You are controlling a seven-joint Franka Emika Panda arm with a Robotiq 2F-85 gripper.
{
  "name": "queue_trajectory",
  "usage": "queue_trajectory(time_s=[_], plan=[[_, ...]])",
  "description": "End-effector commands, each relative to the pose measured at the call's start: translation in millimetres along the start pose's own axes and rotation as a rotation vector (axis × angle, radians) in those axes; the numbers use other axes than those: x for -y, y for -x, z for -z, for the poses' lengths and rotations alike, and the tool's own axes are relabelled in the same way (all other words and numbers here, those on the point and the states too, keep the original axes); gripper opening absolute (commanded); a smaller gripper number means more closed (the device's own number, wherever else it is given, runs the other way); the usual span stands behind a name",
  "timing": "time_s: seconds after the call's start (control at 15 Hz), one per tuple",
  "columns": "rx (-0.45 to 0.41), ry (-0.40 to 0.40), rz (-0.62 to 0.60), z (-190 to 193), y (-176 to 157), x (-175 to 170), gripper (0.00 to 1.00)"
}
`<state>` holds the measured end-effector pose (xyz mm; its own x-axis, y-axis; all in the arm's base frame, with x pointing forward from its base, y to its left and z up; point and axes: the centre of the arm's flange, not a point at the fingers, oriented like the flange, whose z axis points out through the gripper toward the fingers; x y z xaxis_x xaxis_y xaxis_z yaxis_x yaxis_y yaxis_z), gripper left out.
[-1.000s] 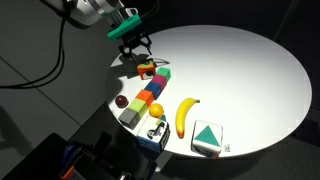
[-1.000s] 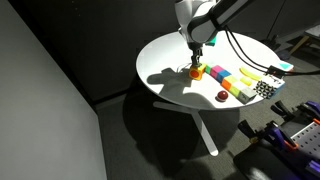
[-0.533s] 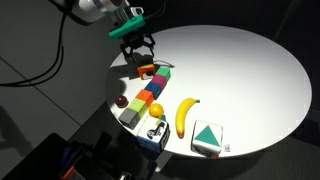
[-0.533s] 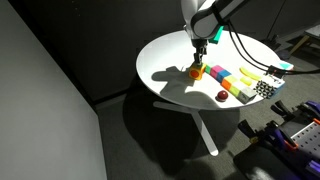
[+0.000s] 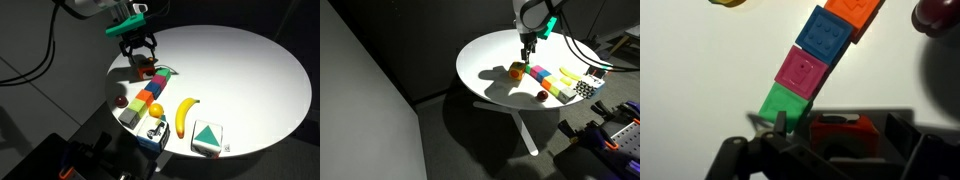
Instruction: Remove the block with a number image on top from the stack and put it on the table on the left side of the green block
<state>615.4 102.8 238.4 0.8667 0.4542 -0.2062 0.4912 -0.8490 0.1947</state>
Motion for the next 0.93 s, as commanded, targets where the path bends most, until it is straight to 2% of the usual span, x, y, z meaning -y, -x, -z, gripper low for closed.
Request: queue_trajectory(time_s=[0.0, 0.87], plan=[[-0.005, -0.037, -0.065, 10, 38, -2, 1.00], [0.003, -0.149, -0.213, 27, 127, -9, 1.00]])
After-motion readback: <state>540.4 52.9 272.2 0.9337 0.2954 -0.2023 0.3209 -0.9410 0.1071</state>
